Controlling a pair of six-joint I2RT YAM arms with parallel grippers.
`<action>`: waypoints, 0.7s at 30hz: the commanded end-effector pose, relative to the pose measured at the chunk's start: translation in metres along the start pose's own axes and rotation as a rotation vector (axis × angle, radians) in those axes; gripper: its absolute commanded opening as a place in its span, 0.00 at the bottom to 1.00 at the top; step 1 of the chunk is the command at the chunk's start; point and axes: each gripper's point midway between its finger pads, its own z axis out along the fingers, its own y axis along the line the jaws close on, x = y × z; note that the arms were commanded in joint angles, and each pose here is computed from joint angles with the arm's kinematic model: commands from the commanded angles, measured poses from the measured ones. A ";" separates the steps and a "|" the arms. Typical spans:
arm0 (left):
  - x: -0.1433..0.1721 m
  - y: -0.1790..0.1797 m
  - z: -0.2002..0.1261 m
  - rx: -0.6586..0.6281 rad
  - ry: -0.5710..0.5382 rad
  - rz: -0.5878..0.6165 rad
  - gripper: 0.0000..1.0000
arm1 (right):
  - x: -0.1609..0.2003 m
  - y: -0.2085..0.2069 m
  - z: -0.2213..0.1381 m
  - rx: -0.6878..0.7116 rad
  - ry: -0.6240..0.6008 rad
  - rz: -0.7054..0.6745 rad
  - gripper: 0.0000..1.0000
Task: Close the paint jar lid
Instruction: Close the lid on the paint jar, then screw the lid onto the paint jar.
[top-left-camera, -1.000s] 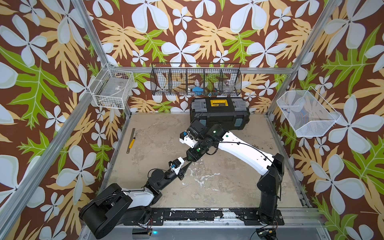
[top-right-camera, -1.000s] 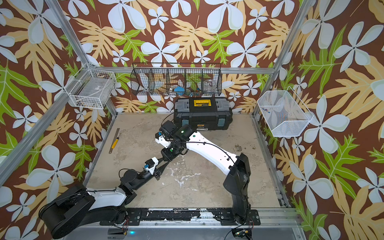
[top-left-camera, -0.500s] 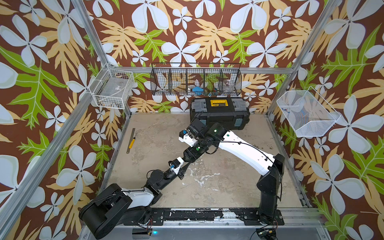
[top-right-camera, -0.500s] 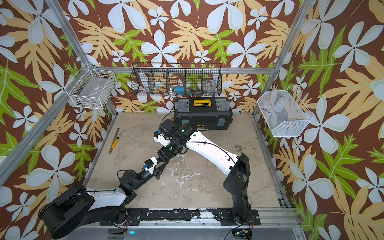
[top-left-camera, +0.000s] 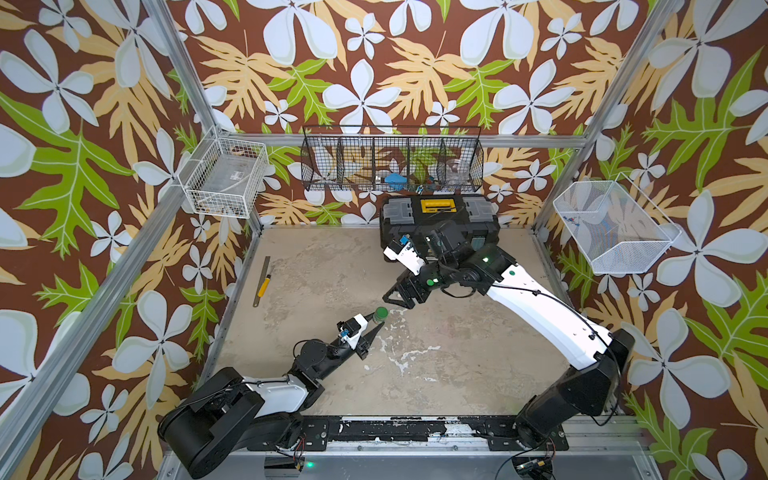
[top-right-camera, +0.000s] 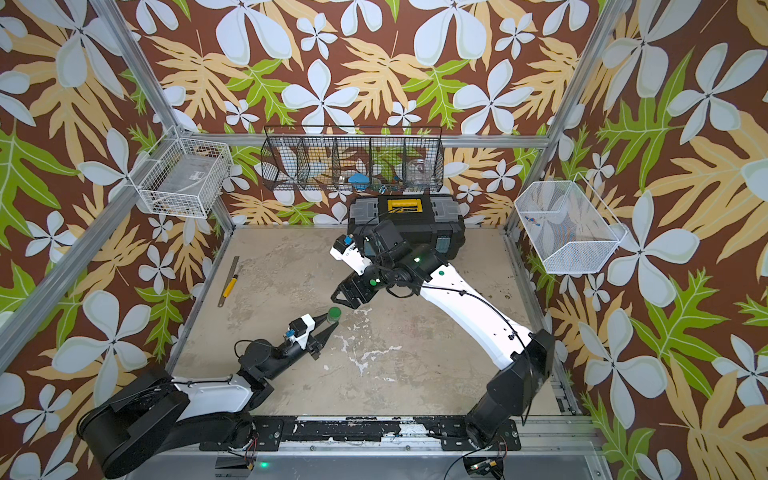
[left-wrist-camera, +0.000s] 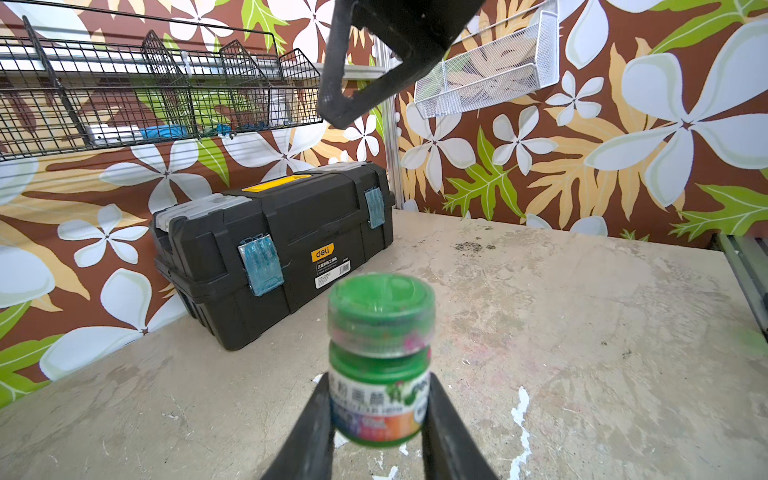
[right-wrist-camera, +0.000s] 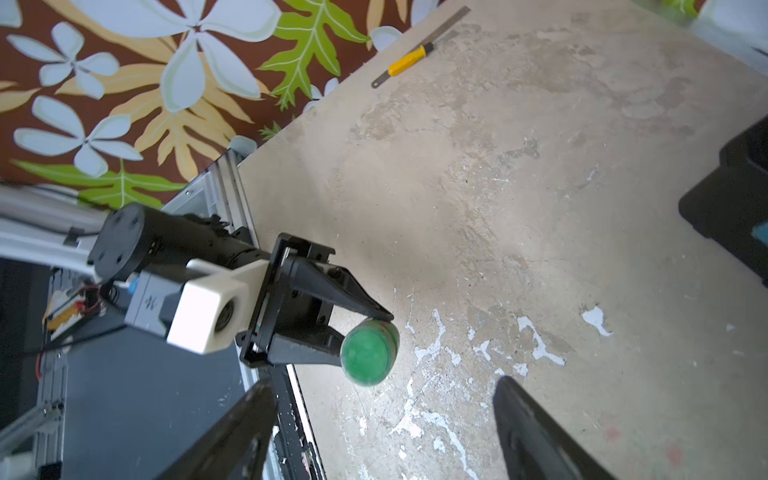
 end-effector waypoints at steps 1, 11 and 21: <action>-0.013 -0.003 0.002 0.021 -0.049 -0.007 0.22 | -0.025 0.027 -0.011 -0.101 -0.200 -0.325 0.88; -0.012 -0.004 0.002 0.032 -0.047 -0.011 0.22 | 0.015 0.044 -0.007 -0.207 -0.184 -0.721 0.86; -0.014 -0.004 0.002 0.029 -0.053 -0.006 0.22 | 0.026 0.031 0.007 -0.323 -0.211 -0.800 0.78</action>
